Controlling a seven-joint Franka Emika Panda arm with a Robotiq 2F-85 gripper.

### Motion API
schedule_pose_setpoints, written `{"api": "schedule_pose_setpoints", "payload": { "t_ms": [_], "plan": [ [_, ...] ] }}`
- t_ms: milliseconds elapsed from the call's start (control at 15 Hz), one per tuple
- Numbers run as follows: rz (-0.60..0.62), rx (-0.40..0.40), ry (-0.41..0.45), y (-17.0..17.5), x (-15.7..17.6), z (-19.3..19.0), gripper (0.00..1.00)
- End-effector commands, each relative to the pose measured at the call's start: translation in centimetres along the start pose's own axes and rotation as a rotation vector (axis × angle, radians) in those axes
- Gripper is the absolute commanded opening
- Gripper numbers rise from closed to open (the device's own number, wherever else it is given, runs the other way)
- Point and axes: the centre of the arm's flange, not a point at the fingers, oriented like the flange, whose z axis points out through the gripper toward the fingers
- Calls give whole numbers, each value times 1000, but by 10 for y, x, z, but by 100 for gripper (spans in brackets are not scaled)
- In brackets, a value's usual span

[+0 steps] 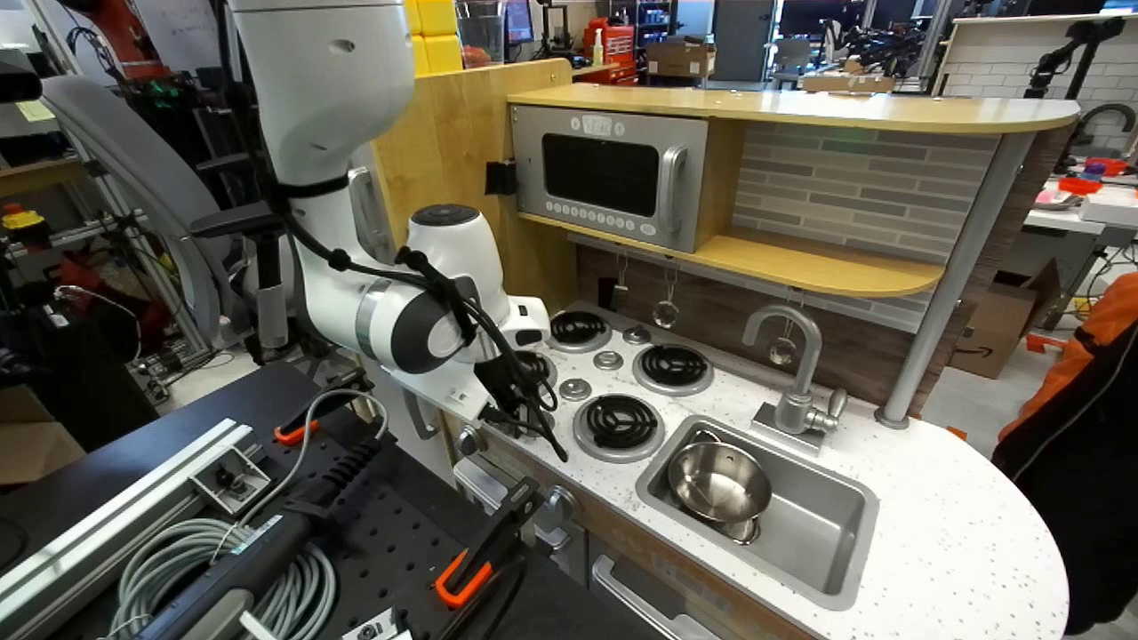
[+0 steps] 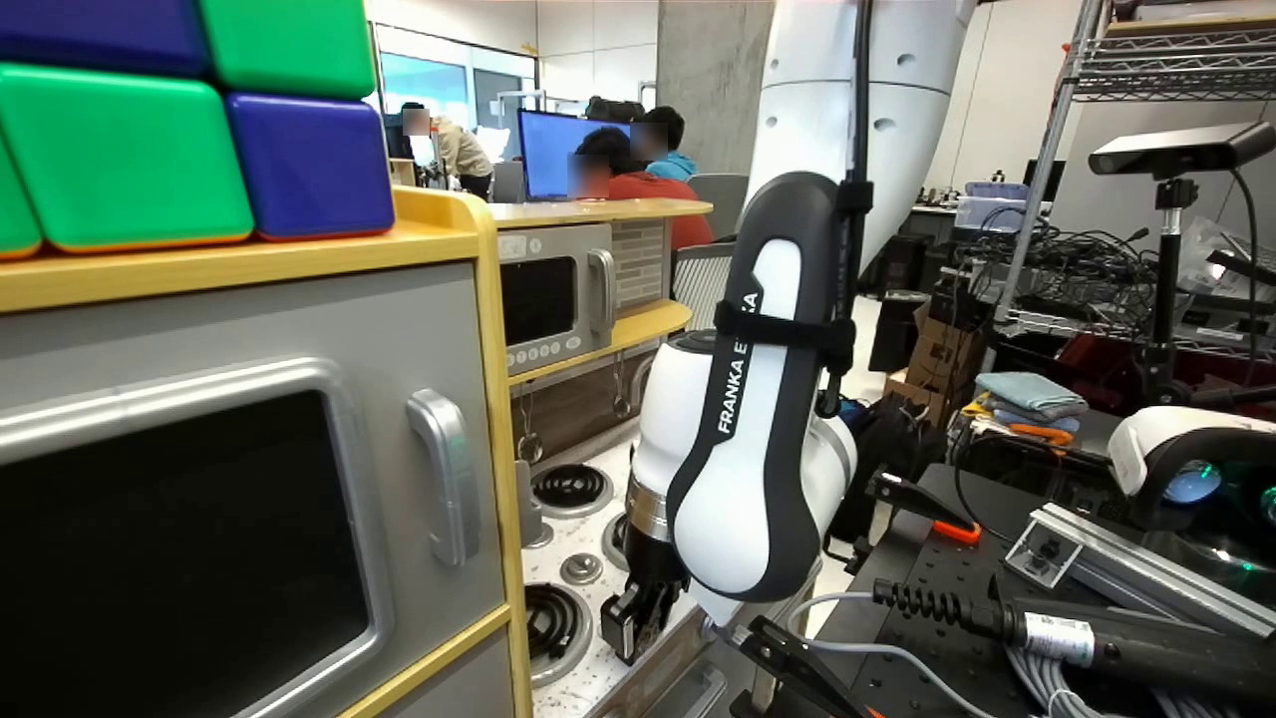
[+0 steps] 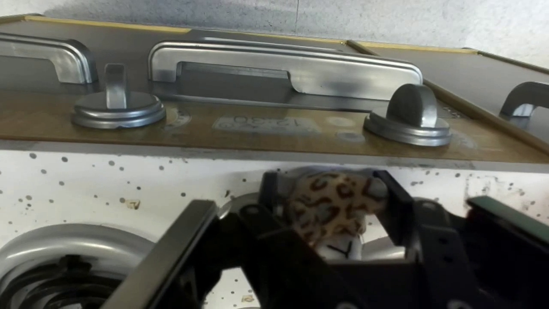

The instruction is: Move the toy cheetah to the pot in the sink

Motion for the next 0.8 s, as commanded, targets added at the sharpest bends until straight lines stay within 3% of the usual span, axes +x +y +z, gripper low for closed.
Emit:
{"api": "schedule_pose_setpoints", "payload": {
  "t_ms": [0,267,533,733],
  "plan": [
    [23,19,30,-3,4,-9,28],
    [42,-30,87,9,18,-41,0],
    [116,-137,256,47,55,-78,2],
    [261,-240,274,105,86,-78,3]
  ]
}}
